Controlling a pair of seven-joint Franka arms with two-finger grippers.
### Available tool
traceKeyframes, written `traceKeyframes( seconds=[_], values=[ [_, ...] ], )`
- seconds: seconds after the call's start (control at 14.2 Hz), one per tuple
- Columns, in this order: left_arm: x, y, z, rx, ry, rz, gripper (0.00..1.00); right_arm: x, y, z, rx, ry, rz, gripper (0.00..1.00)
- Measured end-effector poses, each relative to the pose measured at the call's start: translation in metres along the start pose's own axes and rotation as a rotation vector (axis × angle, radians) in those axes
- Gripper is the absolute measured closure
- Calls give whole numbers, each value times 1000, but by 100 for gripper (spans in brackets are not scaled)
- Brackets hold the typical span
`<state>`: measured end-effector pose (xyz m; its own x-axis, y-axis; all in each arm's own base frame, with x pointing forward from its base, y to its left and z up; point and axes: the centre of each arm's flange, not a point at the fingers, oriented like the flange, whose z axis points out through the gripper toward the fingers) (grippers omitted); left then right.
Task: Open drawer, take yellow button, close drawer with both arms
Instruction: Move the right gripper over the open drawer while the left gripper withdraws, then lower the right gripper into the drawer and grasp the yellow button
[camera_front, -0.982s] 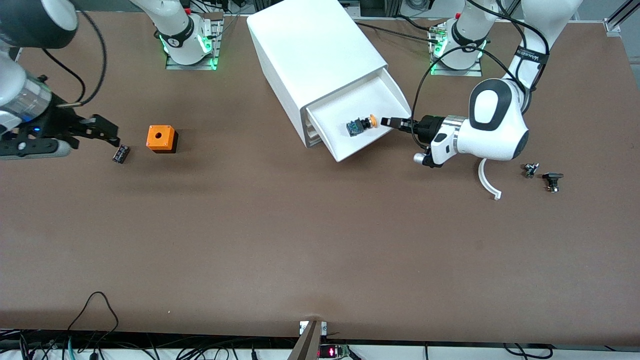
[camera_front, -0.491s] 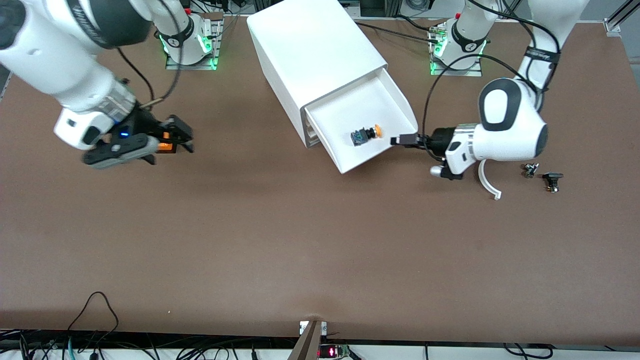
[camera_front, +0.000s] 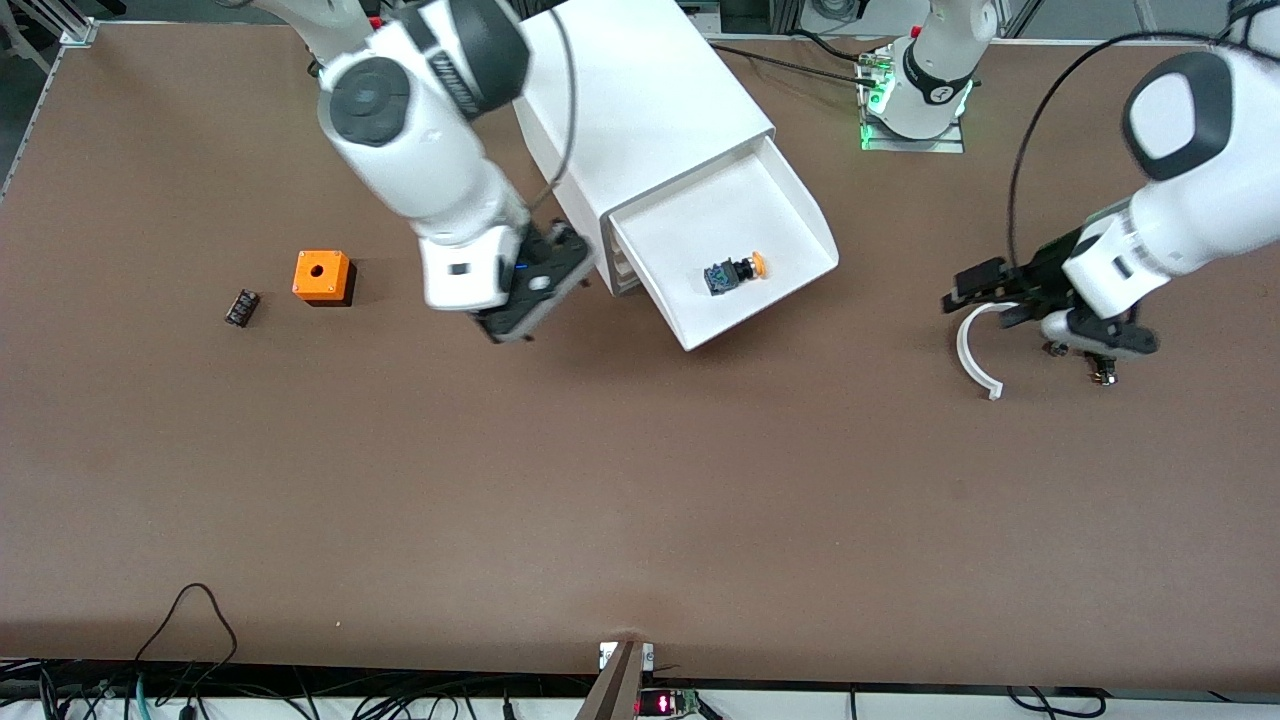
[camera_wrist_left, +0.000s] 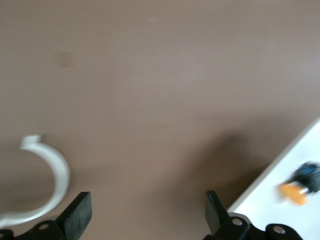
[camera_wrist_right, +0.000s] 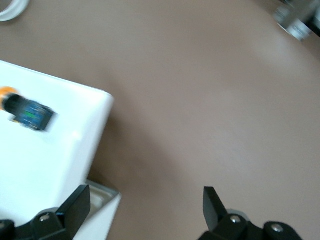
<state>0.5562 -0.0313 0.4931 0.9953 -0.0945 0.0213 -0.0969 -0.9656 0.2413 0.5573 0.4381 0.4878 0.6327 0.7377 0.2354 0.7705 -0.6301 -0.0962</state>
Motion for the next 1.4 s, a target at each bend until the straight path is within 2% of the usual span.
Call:
traceKeyframes(
  seconds=[0.21, 0.35, 0.56, 0.84, 1.12, 1.4],
  values=[
    [-17, 3, -54, 180, -51, 9, 0, 42, -75, 22, -82, 15, -187, 0],
    [-25, 6, -68, 242, -89, -51, 0, 55, -109, 34, -112, 18, -311, 0],
    [-27, 15, -65, 265, -103, -131, 0, 60, -135, 57, -147, -12, -453, 0],
    [-26, 24, -69, 303, -113, -146, 0, 57, -155, 95, -174, -78, -637, 0],
    [-23, 24, -66, 302, -119, -143, 0, 52, -177, 105, -158, -124, -690, 0],
    [-22, 24, -66, 301, -118, -143, 0, 51, -182, 109, -155, -132, -707, 0]
  ],
)
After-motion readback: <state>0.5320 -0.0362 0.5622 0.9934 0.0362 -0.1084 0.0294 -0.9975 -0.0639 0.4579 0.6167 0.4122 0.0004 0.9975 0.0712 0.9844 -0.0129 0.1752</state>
